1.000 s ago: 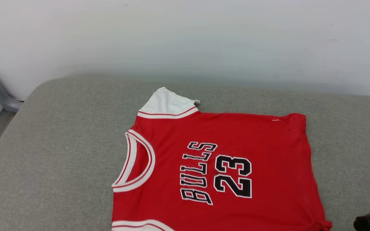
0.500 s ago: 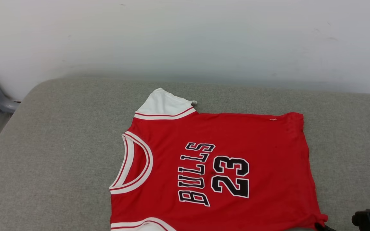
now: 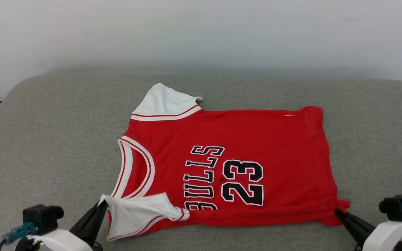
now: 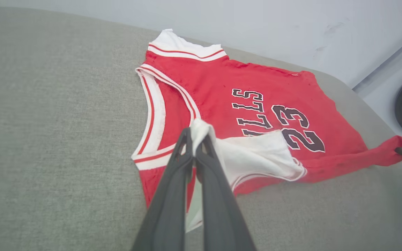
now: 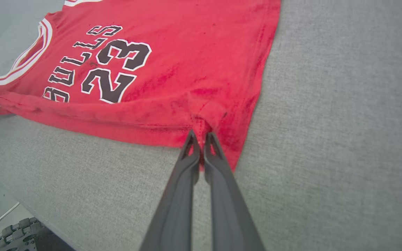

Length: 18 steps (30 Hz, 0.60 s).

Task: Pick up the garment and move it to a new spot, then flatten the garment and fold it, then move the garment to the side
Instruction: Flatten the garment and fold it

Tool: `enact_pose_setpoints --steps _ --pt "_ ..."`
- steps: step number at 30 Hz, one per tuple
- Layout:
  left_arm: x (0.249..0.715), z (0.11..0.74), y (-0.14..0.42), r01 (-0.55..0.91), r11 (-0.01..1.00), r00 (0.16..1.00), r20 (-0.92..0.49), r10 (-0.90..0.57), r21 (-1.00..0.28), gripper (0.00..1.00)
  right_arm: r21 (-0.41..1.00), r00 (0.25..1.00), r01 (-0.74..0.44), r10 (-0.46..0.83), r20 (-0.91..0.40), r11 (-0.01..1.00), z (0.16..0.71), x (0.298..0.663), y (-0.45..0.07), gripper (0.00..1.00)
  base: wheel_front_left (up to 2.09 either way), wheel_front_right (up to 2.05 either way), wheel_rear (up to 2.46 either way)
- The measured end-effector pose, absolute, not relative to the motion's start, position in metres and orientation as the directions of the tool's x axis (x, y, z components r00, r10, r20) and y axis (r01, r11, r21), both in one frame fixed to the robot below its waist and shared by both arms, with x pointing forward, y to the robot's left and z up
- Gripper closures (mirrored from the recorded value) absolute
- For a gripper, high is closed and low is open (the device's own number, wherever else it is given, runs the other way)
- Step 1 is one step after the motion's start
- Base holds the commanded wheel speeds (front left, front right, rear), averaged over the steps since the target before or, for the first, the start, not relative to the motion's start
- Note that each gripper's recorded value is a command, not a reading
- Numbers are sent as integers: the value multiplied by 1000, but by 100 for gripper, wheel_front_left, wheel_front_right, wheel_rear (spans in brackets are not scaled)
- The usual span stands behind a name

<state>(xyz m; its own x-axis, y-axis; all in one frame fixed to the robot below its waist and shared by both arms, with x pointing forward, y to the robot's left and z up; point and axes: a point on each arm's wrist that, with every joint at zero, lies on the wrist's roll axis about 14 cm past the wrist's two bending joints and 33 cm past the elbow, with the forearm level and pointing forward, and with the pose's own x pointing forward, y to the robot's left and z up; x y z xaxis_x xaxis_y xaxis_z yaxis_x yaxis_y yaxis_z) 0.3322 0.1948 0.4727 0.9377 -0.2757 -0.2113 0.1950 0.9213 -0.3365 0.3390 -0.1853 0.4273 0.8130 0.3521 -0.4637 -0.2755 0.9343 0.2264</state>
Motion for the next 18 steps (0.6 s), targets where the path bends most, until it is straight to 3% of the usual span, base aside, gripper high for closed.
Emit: enact_pose_setpoints --steps 18 --pt "445 462 193 291 932 899 -272 -343 -215 100 235 778 -269 355 -518 934 412 392 -184 100 0 0 0"
